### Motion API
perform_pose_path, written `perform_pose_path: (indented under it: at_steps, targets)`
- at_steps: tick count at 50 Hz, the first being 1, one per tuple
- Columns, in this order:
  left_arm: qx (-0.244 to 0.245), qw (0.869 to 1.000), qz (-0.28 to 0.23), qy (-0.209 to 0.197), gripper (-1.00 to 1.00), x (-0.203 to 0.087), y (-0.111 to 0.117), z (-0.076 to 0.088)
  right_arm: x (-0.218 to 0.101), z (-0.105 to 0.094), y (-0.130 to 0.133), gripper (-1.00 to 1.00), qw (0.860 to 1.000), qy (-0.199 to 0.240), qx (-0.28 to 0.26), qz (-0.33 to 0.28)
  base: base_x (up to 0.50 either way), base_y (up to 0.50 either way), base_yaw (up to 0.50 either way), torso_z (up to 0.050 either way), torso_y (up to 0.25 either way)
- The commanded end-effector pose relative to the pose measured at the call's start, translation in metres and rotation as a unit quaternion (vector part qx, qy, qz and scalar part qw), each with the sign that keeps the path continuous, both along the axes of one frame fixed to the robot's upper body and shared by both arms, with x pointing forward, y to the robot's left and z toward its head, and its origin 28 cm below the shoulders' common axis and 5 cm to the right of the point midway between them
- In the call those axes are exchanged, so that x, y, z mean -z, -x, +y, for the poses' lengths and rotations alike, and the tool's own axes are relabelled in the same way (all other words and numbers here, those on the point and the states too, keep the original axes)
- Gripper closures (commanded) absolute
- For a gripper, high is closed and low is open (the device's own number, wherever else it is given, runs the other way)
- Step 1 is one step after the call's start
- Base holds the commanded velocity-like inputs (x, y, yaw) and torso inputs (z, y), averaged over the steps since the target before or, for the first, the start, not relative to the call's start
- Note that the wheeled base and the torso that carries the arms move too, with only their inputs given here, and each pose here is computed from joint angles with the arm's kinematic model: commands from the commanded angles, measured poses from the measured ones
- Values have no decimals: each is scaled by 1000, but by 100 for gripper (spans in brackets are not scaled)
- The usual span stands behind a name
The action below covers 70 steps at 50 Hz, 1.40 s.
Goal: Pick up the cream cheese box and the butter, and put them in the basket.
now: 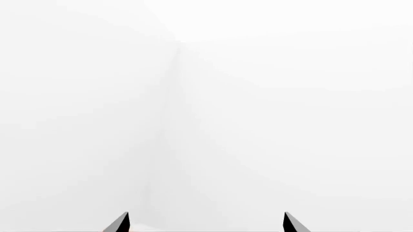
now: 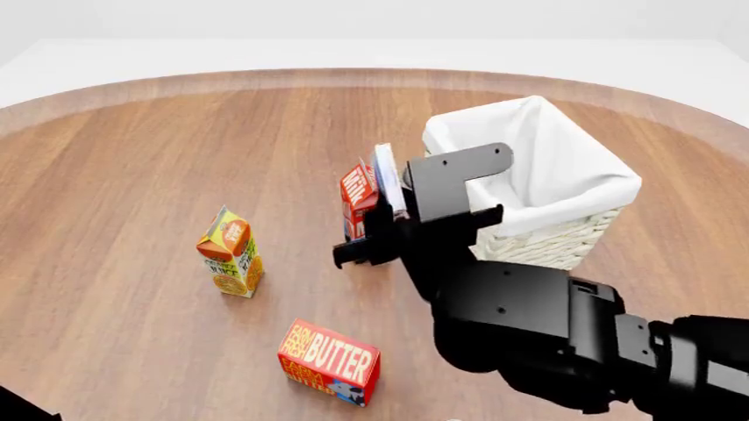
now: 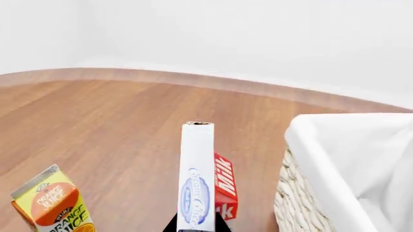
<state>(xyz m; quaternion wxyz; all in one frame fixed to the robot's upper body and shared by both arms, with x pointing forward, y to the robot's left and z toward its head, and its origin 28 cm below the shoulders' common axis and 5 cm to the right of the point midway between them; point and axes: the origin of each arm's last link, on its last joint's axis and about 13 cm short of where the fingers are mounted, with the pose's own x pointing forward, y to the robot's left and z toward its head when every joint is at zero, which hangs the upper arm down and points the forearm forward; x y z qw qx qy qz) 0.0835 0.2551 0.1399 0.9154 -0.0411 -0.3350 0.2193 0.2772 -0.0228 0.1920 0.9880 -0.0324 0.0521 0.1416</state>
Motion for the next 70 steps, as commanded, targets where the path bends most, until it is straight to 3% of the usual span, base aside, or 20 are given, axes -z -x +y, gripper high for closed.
perform_pose_path:
  at_steps: [1,7,9,12,19,33,66,67,70]
  targets:
    - [0,1000,0,1,-100,13,-5,10,-33,-2,17,100,998,-13,-6,-64,0,0,0,0,0]
    - [0,1000,0,1,-100,16,-5,10,-49,-4,21,100,996,-13,2,-86,0,0,0,0,0]
    - [0,1000,-5,2,-100,-7,0,-1,-52,-5,20,100,996,-14,5,-89,0,0,0,0,5]
    - [0,1000,-8,-8,-100,5,-3,8,-60,-6,20,100,995,-15,11,-97,0,0,0,0,0]
    - [-1,1000,-7,-15,-100,-4,5,-8,-76,-8,21,100,993,-17,20,-113,0,0,0,2,0]
    - [-1,1000,-2,-2,-100,-2,1,0,-105,-21,10,100,990,-20,59,-124,0,0,0,0,1]
    - [0,1000,-8,-10,-100,1,2,2,-107,-43,-18,100,988,12,115,-103,0,0,0,0,1]
    - [0,1000,-8,-10,-100,-11,5,-5,-107,-44,-19,100,988,15,115,-102,0,0,0,0,0]
    - [0,1000,-8,-10,-100,-10,5,-4,-106,-45,-23,100,988,21,120,-99,0,0,0,0,0]
